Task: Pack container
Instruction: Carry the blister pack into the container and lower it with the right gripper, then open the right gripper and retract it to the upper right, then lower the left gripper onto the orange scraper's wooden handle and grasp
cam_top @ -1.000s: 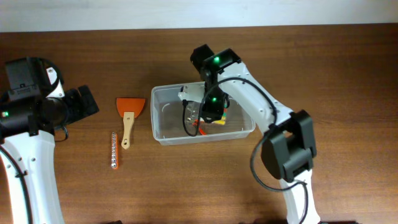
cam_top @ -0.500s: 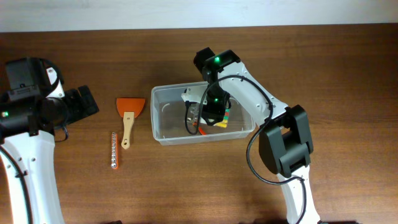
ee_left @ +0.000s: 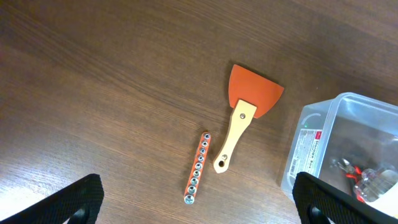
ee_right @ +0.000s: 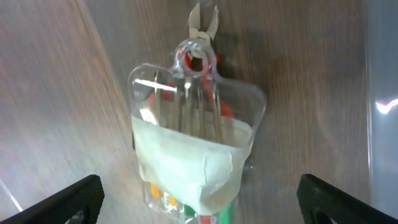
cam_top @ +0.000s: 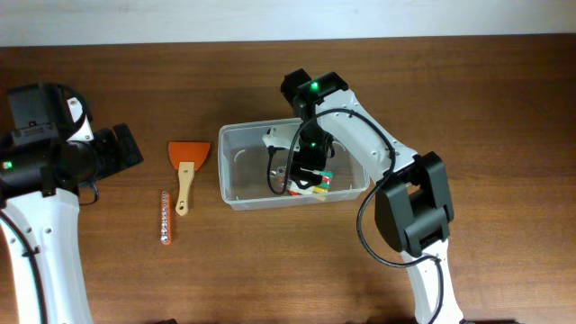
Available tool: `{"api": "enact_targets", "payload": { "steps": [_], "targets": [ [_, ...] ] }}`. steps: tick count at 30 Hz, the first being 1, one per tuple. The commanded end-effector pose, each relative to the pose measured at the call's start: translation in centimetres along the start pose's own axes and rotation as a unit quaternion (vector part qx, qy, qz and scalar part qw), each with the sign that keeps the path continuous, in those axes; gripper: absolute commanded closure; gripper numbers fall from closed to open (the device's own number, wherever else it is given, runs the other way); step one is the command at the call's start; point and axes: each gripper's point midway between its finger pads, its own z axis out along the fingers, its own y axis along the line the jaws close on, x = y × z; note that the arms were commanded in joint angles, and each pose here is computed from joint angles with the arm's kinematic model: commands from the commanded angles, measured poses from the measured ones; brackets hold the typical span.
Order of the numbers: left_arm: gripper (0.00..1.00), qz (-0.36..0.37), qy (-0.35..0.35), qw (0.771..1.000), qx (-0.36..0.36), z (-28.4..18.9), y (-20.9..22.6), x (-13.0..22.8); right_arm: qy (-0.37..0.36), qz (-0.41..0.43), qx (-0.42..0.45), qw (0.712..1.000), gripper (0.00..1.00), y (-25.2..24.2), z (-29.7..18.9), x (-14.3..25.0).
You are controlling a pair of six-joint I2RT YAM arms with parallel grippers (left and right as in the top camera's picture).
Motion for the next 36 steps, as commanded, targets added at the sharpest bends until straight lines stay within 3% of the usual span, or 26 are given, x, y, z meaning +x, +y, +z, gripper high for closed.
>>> {"api": "enact_targets", "payload": {
  "steps": [1,5,9,13,18,21,25,36],
  "targets": [
    [0.01,0.025,0.002,1.0,0.002,0.1,-0.2,0.0,-0.026,0.004,0.015,1.0,0.01,0.2,-2.5,-0.4],
    [0.01,0.049,0.001,0.999,0.003,0.1,-0.2,0.0,-0.049,0.006,0.071,0.996,0.01,0.1,-7.6,-0.7],
    [0.01,0.072,0.002,0.997,0.003,0.1,-0.2,0.0,-0.079,0.108,0.184,0.974,0.01,-1.2,-15.5,0.9],
    [0.01,0.127,0.012,0.991,0.035,0.1,-1.7,0.7,-0.149,0.229,0.269,0.924,0.01,-1.5,-24.4,5.2],
    [0.01,0.174,0.044,0.982,0.061,0.8,-5.3,2.5,-0.242,0.425,0.297,0.82,0.01,-0.2,-32.0,13.8],
    [0.01,0.189,0.071,0.977,0.072,2.3,-7.4,3.9,-0.26,0.49,0.289,0.78,0.02,0.7,-33.3,18.1],
    [0.01,0.194,0.098,0.973,0.075,5.3,-8.4,5.4,-0.237,0.547,0.265,0.757,0.01,1.7,-32.5,22.4],
    [0.01,0.189,0.202,0.958,0.074,14.2,-8.2,10.8,-0.22,0.581,0.231,0.749,0.01,0.5,-30.2,24.3]
  ]
}}
